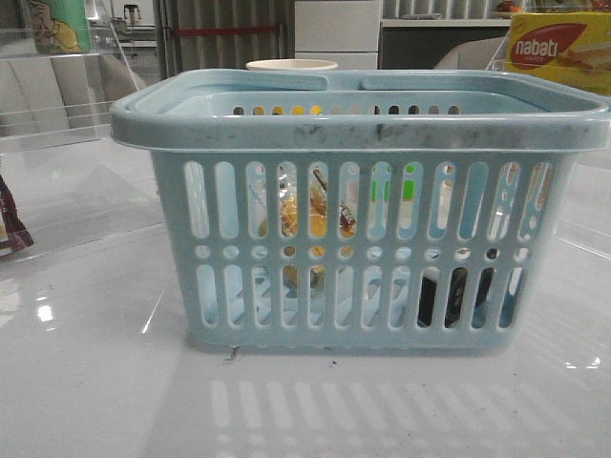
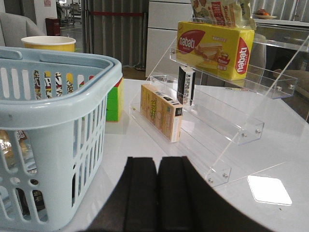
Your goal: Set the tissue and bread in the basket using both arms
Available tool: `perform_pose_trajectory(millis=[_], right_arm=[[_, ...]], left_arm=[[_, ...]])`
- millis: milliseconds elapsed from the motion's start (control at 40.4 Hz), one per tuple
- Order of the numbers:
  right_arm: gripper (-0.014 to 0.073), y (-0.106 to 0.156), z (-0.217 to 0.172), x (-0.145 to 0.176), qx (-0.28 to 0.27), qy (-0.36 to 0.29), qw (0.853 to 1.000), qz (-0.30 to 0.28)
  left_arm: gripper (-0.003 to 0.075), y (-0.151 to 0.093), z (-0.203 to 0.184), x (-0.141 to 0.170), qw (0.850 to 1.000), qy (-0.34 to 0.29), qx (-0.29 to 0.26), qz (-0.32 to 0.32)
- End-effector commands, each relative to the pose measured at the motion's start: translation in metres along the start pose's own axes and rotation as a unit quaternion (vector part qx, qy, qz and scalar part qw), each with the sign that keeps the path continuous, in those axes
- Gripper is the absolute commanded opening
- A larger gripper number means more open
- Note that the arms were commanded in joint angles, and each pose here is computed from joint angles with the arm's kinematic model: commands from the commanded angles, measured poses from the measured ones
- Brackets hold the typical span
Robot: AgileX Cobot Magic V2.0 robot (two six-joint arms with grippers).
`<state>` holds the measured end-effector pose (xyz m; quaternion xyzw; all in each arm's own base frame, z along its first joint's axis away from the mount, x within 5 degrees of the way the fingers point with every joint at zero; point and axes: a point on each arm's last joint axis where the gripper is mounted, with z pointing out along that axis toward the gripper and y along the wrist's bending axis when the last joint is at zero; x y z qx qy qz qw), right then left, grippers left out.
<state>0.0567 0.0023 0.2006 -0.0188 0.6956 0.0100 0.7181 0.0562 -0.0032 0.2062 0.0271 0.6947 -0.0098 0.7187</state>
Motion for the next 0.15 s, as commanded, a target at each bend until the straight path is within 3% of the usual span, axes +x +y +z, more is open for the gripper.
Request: perform_pose_trajectory(millis=[0, 124], right_arm=[[0.0059, -0.0004, -0.0020, -0.0095, 0.004, -0.057, 0.998, -0.003], [0.0059, -0.0004, -0.0020, -0.0095, 0.004, -0.057, 0.998, -0.003]], left_arm=[[0.0094, 0.0014, -0.0020, -0.0093, 0.999, -0.052, -0.009, -0.005], [0.0094, 0.0014, -0.0020, -0.0093, 0.999, -0.052, -0.009, -0.005]])
